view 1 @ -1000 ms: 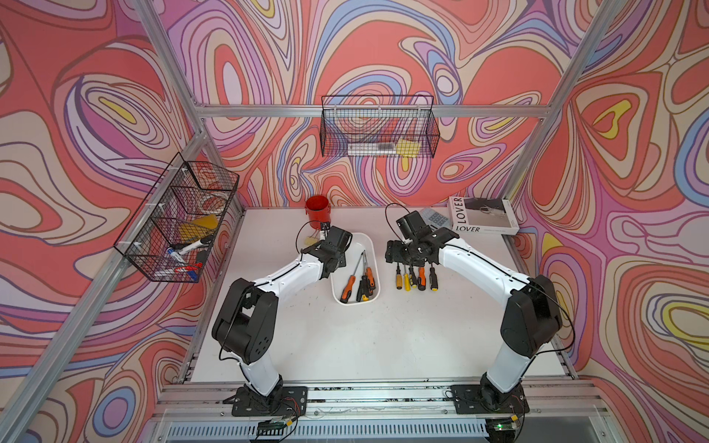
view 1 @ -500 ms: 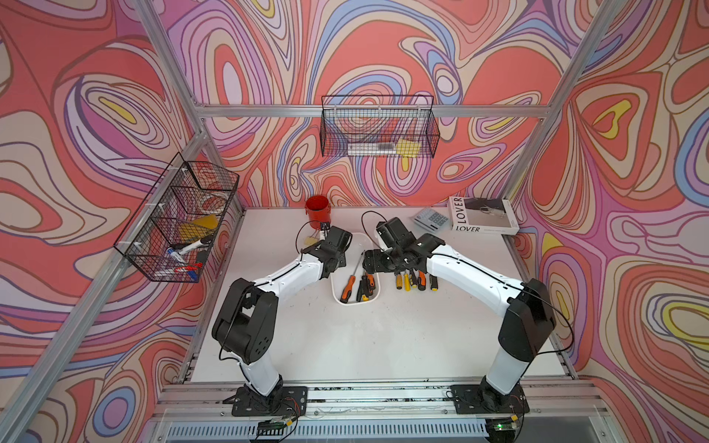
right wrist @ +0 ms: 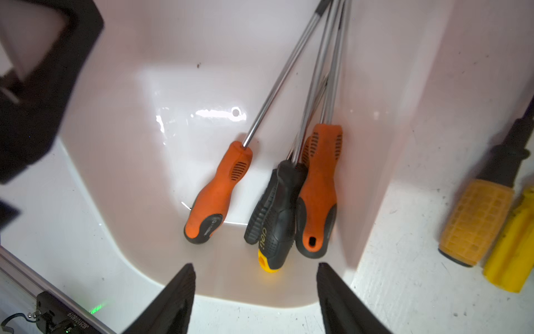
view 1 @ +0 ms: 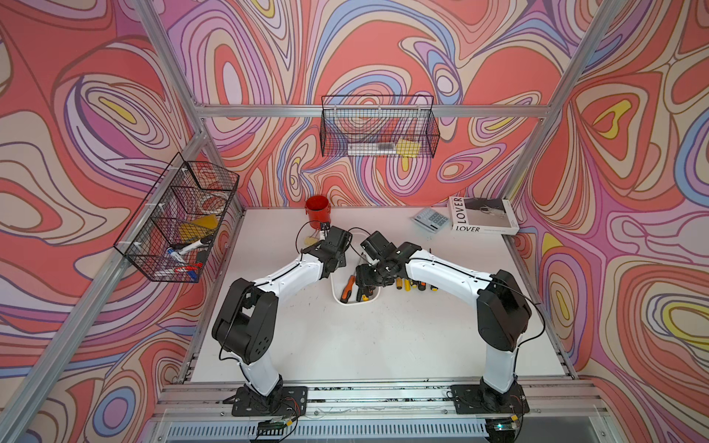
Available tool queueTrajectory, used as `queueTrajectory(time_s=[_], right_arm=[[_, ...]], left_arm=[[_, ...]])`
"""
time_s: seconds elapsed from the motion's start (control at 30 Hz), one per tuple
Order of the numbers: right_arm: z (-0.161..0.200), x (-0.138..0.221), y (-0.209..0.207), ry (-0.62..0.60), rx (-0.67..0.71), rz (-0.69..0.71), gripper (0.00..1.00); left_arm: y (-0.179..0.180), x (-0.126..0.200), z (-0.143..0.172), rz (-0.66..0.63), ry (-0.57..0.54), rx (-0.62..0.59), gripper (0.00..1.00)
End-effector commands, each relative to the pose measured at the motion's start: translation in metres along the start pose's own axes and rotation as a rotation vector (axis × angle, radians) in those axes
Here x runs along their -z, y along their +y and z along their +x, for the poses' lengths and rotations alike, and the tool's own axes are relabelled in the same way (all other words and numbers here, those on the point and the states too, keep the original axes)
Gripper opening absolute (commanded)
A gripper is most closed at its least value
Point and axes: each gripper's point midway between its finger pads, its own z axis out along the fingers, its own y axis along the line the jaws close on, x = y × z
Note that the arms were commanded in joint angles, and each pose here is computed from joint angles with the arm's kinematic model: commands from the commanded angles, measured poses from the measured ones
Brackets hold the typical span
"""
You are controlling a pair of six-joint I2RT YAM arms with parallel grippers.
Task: Take out the screwdriver from the storage box
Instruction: Pick up the screwdriver from the storage box.
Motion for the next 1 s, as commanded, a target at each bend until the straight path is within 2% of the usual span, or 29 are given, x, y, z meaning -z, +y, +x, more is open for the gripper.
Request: queueTrajectory(time_s=[0.0,0.3,0.53,0.63,0.7,0.77,0.9,0.97], right_arm=[[0.014,-0.016,-0.005,0.063,-0.033,0.035,0.68],[0.022,-0.041,-0.024,0.115,-0.072,0.139,0.62],[0.025,-0.061,-0.028,0.133,-0.099,0.155,0.55],[0.024,-0.063,-0.029,0.129,-0.106,0.162,0.49],[0.022,-0.062,-0.029,0.121,-0.106,0.164,0.37],[0.019,-0.058,-0.028,0.108,-0.106,0.16,0.32],[0.012,-0.049,-0.025,0.082,-0.09,0.159,0.32],[0.01,-0.045,-0.025,0.076,-0.079,0.163,0.41]], left_arm=[[0.0,0.007,-0.006,0.001,-0.018,0.003,0.0],[0.0,0.007,-0.004,0.004,-0.016,0.004,0.0],[0.0,0.008,-0.005,0.002,-0.017,0.002,0.0],[0.0,0.008,-0.005,0.001,-0.018,-0.002,0.0],[0.001,0.008,-0.005,-0.001,-0.018,-0.003,0.0],[0.001,0.008,-0.005,-0.001,-0.019,-0.004,0.0],[0.001,0.007,-0.004,-0.003,-0.017,-0.005,0.0],[0.0,0.007,-0.004,-0.001,-0.016,-0.004,0.0]])
